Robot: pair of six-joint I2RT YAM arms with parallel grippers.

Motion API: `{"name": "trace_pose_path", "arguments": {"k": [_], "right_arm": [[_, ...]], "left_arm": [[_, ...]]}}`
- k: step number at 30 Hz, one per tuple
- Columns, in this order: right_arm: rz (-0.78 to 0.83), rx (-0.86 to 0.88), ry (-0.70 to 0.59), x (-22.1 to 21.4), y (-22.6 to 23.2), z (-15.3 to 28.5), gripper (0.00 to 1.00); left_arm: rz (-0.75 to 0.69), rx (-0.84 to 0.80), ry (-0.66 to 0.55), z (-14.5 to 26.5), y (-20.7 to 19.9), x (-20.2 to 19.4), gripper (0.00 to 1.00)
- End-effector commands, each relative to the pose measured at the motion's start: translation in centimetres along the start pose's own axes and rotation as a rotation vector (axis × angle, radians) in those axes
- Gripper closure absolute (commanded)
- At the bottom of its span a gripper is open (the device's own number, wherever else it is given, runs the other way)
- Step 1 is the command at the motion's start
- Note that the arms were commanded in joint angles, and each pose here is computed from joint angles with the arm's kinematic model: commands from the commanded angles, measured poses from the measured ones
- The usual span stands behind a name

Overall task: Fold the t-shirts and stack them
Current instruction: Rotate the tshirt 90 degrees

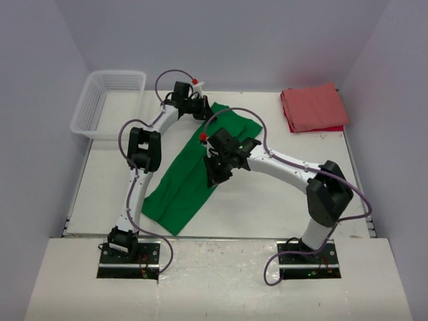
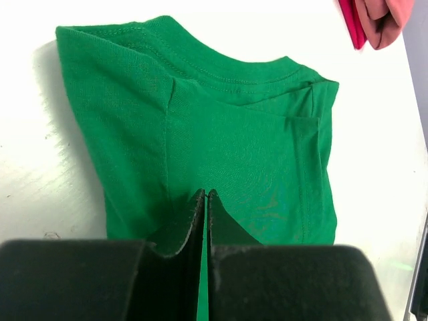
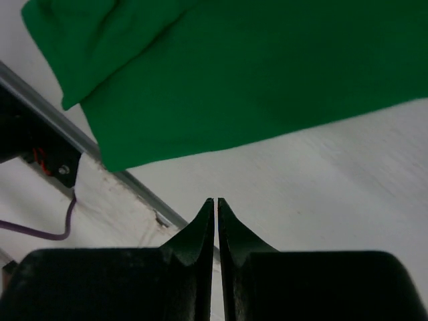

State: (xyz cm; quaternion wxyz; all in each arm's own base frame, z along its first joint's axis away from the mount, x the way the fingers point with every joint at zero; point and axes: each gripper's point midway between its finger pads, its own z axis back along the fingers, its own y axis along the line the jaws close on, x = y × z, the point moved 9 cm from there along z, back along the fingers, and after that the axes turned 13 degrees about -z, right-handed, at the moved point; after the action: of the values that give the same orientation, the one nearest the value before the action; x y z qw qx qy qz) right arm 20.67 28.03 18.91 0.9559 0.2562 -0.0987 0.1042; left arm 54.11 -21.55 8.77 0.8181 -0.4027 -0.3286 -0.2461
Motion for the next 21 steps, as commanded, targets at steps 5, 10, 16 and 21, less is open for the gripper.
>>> {"name": "trace_pose_path", "arguments": {"k": [5,10,16,21], "right_arm": [[0.112,0.206,0.148,-1.2,6.9,-4.3,0.95],[0.144,0.181,0.219,-2.5,8.3,-7.0,0.96],[0.145,0.166,0.281,-4.0,8.3,-9.6,0.96],[0.145,0.136,0.338,-5.5,8.0,-12.2,0.96]], "left_arm": [[-0.025,-0.011,-0.067,1.9,0.5,2.3,0.96],[-0.010,-0.002,-0.044,1.5,1.5,1.0,0.96],[0.006,-0.003,-0.047,1.2,2.7,0.2,0.96],[0.022,-0.009,-0.037,0.7,3.2,-0.9,0.96]]}}
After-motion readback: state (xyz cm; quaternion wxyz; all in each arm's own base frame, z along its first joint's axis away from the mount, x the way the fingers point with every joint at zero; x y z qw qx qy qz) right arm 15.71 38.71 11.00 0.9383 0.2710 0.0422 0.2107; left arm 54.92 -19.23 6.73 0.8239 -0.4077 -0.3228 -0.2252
